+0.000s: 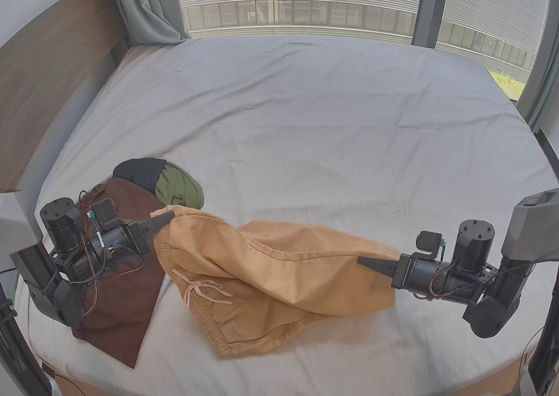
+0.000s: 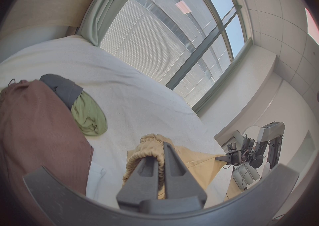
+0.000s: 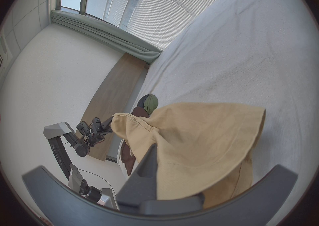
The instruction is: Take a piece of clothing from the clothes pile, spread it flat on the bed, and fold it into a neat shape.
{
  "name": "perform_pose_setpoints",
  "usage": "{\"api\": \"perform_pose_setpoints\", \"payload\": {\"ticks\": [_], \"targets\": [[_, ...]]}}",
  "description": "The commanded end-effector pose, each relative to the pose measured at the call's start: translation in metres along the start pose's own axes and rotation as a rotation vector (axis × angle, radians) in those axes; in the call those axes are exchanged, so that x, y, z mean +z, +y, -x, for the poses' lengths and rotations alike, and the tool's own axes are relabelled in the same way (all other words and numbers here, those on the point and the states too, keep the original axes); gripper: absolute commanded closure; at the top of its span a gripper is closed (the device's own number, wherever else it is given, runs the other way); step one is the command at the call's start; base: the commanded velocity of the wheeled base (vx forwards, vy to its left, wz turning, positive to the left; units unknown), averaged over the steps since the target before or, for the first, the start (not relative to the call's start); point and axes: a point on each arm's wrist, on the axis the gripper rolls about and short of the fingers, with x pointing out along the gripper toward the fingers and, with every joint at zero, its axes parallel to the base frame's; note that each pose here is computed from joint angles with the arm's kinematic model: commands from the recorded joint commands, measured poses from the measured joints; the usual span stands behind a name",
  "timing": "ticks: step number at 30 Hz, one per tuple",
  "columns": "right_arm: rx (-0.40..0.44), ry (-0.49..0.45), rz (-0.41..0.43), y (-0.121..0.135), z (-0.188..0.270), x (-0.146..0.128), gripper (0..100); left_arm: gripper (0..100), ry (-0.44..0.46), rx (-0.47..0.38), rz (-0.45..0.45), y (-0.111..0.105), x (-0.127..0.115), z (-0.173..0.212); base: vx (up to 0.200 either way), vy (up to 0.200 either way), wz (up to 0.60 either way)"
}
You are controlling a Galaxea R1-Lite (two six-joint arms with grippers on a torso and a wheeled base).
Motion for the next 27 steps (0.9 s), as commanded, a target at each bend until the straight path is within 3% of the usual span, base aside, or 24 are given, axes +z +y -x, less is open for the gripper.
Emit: {"api": "perform_pose_setpoints", "payload": {"ticks": [1, 11, 19, 27], "targets": [[0.041, -0.053, 0.037, 0.016, 0.008, 0.014, 100, 100, -0.03, -0.027, -0.028, -0.006, 0.009, -0.003, 0.0, 0.0, 0.0], [0.102, -0.113, 0.093, 0.04, 0.018, 0.028, 100, 100, -0.076, -0.086, -0.083, -0.023, 0.025, -0.002, 0.0, 0.0, 0.0], [0.122, -0.131, 0.108, 0.047, 0.021, 0.032, 100, 100, -0.07, -0.097, -0.085, -0.026, 0.023, -0.003, 0.0, 0.0, 0.0], [0.132, -0.144, 0.117, 0.05, 0.022, 0.035, 100, 100, -0.095, -0.104, -0.171, -0.026, 0.03, -0.007, 0.0, 0.0, 0.0]]}}
